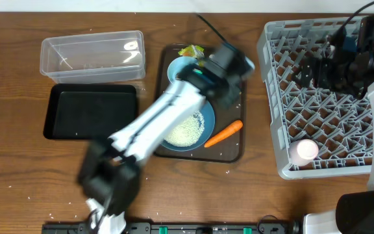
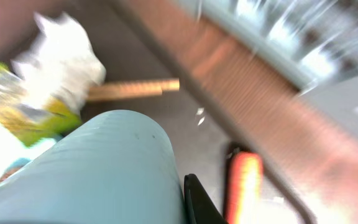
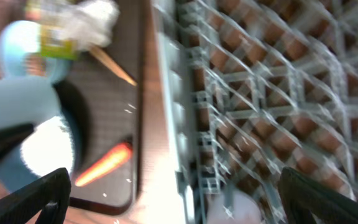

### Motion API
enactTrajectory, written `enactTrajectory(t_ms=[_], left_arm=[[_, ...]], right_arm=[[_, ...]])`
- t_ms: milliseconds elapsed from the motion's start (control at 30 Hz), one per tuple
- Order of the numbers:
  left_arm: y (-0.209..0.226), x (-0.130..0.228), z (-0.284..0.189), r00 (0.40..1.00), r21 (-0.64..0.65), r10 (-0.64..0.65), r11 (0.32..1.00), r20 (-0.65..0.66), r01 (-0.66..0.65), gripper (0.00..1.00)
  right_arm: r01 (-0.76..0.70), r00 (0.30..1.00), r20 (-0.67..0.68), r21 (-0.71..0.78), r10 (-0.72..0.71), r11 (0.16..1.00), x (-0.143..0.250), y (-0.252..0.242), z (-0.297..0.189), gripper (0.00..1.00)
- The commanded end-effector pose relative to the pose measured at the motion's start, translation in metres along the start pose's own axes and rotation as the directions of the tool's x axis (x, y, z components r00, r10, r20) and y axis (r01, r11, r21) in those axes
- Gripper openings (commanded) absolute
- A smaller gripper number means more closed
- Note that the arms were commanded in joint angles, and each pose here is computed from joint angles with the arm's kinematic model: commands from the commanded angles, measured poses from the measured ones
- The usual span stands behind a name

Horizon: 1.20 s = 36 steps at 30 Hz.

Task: Sort waste into correct bins and load items into the dishwasher rack
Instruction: 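Lift the light-blue cup and hand it to the right gripper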

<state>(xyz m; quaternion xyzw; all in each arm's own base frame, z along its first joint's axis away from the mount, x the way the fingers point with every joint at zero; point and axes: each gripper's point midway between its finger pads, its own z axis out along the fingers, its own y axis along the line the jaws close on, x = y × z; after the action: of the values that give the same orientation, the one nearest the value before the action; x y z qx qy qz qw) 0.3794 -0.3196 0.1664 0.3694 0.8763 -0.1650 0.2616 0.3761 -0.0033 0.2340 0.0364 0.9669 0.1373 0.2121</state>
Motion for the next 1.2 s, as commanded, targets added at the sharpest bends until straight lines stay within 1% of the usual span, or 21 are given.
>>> enactTrajectory(t_ms=[0, 100, 133, 200, 267, 333, 433, 500, 600, 667, 800, 900, 1033, 1167], left_arm=[[-0.009, -0.025, -0.056, 0.986, 0.281, -0.106, 0.957, 0.127, 0.067, 0.06], [0.002, -0.032, -0.092, 0.963, 0.474, -0.191, 0.877, 0.189, 0.081, 0.06], [0.005, -0.034, -0.105, 0.954, 0.541, -0.22, 0.837, 0.205, 0.077, 0.06], [0.013, -0.034, -0.123, 0.937, 0.632, -0.268, 0.772, 0.223, 0.07, 0.06], [0.022, -0.034, -0.143, 0.92, 0.701, -0.309, 0.711, 0.242, 0.054, 0.06], [0.027, -0.033, -0.156, 0.908, 0.737, -0.332, 0.674, 0.256, 0.039, 0.06], [0.03, -0.033, -0.171, 0.896, 0.779, -0.354, 0.626, 0.269, 0.014, 0.06], [0.028, -0.033, -0.175, 0.894, 0.795, -0.356, 0.606, 0.272, 0.0, 0.06], [0.024, -0.034, -0.179, 0.894, 0.811, -0.353, 0.584, 0.276, -0.02, 0.06], [0.023, -0.034, -0.179, 0.894, 0.813, -0.353, 0.583, 0.275, -0.02, 0.06], [0.02, -0.035, -0.185, 0.893, 0.831, -0.354, 0.555, 0.277, -0.038, 0.06], [0.018, -0.035, -0.188, 0.892, 0.841, -0.355, 0.539, 0.278, -0.048, 0.06], [0.018, -0.035, -0.188, 0.892, 0.841, -0.356, 0.538, 0.278, -0.047, 0.06], [0.018, -0.035, -0.188, 0.892, 0.841, -0.356, 0.538, 0.277, -0.047, 0.06]], right_arm=[[0.172, 0.985, 0.073, -0.263, -0.159, 0.949, -0.008, 0.049, -0.004, 0.99], [0.28, 0.959, 0.17, -0.423, -0.228, 0.862, -0.014, 0.078, -0.012, 0.99], [0.313, 0.948, 0.207, -0.474, -0.241, 0.823, -0.016, 0.089, -0.015, 0.99], [0.357, 0.932, 0.258, -0.539, -0.255, 0.763, -0.017, 0.103, -0.019, 0.99], [0.402, 0.914, 0.307, -0.6, -0.264, 0.691, -0.018, 0.12, -0.022, 0.99], [0.441, 0.896, 0.346, -0.637, -0.277, 0.632, -0.016, 0.134, -0.022, 0.99], [0.512, 0.859, 0.412, -0.692, -0.304, 0.51, -0.009, 0.163, -0.022, 0.99], [0.538, 0.843, 0.435, -0.709, -0.318, 0.457, -0.005, 0.18, -0.018, 0.99], [0.556, 0.829, 0.45, -0.721, -0.332, 0.414, 0.0, 0.201, -0.013, 0.99], [0.579, 0.813, 0.472, -0.72, -0.341, 0.384, 0.002, 0.214, -0.012, 0.99], [0.622, 0.779, 0.516, -0.704, -0.355, 0.341, 0.002, 0.229, -0.015, 0.99], [0.635, 0.769, 0.526, -0.699, -0.364, 0.33, 0.003, 0.235, -0.014, 0.98], [0.635, 0.767, 0.52, -0.701, -0.376, 0.326, 0.007, 0.241, -0.008, 0.93], [0.642, 0.758, 0.525, -0.705, -0.387, 0.302, 0.01, 0.25, 0.0, 0.84]])
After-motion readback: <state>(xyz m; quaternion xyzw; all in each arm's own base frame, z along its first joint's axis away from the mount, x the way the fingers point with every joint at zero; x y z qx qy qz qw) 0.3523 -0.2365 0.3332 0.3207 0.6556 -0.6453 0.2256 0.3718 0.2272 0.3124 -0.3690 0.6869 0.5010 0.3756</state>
